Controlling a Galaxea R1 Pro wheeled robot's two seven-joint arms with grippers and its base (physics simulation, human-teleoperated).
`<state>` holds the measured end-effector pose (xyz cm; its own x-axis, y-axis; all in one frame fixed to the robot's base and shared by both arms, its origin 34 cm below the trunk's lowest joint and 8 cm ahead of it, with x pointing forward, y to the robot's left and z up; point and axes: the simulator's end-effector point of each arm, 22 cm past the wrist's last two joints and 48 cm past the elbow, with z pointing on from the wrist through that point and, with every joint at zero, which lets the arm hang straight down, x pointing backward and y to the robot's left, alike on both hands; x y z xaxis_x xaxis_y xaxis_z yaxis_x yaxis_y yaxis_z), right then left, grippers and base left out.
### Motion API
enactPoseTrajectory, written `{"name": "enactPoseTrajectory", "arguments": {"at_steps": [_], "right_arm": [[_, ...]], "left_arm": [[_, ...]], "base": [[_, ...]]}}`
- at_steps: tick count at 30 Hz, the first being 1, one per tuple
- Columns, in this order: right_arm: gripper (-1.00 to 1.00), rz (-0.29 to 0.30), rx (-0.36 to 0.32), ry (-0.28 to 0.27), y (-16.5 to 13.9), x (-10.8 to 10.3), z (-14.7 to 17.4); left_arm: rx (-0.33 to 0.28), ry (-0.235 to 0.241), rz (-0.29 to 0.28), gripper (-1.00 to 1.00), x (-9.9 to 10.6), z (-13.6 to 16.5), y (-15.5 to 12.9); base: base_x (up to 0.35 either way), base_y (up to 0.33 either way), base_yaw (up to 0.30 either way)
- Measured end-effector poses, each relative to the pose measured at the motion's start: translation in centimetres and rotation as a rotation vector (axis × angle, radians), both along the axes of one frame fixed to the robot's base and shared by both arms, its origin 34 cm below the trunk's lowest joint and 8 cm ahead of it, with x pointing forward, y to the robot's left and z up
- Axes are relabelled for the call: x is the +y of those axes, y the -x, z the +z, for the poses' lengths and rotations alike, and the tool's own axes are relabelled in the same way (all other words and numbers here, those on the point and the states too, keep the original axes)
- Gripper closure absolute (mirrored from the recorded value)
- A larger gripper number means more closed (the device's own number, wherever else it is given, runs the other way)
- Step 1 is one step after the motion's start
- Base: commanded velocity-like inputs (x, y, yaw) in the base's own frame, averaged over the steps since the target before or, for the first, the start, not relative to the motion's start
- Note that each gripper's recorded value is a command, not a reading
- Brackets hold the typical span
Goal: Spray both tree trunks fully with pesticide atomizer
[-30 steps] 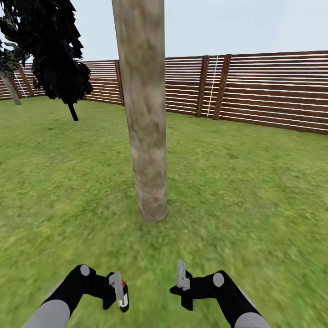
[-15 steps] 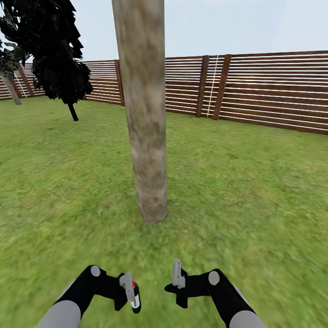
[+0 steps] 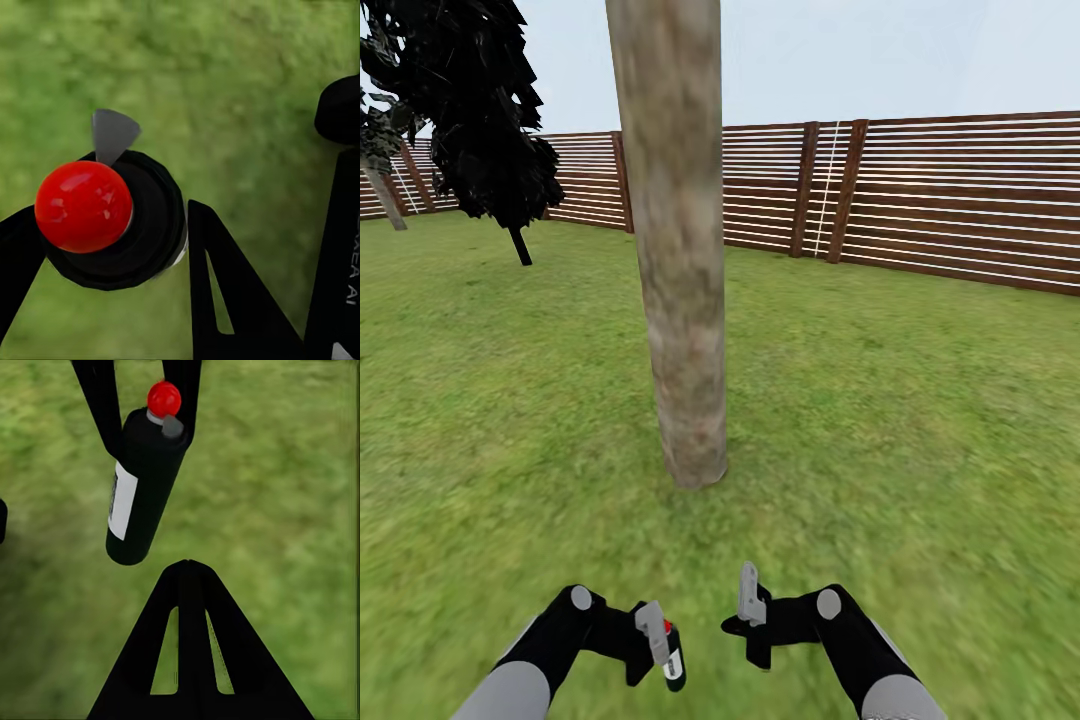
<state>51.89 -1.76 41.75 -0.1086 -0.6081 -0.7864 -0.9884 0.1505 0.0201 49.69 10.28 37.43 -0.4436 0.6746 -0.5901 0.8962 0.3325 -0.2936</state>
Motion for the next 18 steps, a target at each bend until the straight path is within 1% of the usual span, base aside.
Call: {"name": "enactPoseTrajectory", "arguments": {"at_steps": [5,8,12,18], "right_arm": [[1.0,0.0,-0.004,0.0,-0.2,0.0,0.1],[1.0,-0.001,-0.005,-0.001,-0.3,0.0,0.2],[1.0,-0.003,-0.028,-0.003,-1.2,0.1,0.8],[1.0,-0.004,-0.033,-0.002,-1.5,0.1,1.0]], "left_arm": [[-0.002,0.004,-0.001,1.0,-0.2,0.1,0.0],[0.01,0.015,-0.006,1.0,-0.9,-0.1,0.5],[0.005,0.015,0.007,1.0,-1.3,-0.3,0.5],[0.005,0.015,0.018,1.0,-1.7,-0.7,0.7]], "base": [[0.0,0.0,0.0],[0.0,0.0,0.0],[0.0,0.0,0.0],[0.0,0.0,0.0]]}}
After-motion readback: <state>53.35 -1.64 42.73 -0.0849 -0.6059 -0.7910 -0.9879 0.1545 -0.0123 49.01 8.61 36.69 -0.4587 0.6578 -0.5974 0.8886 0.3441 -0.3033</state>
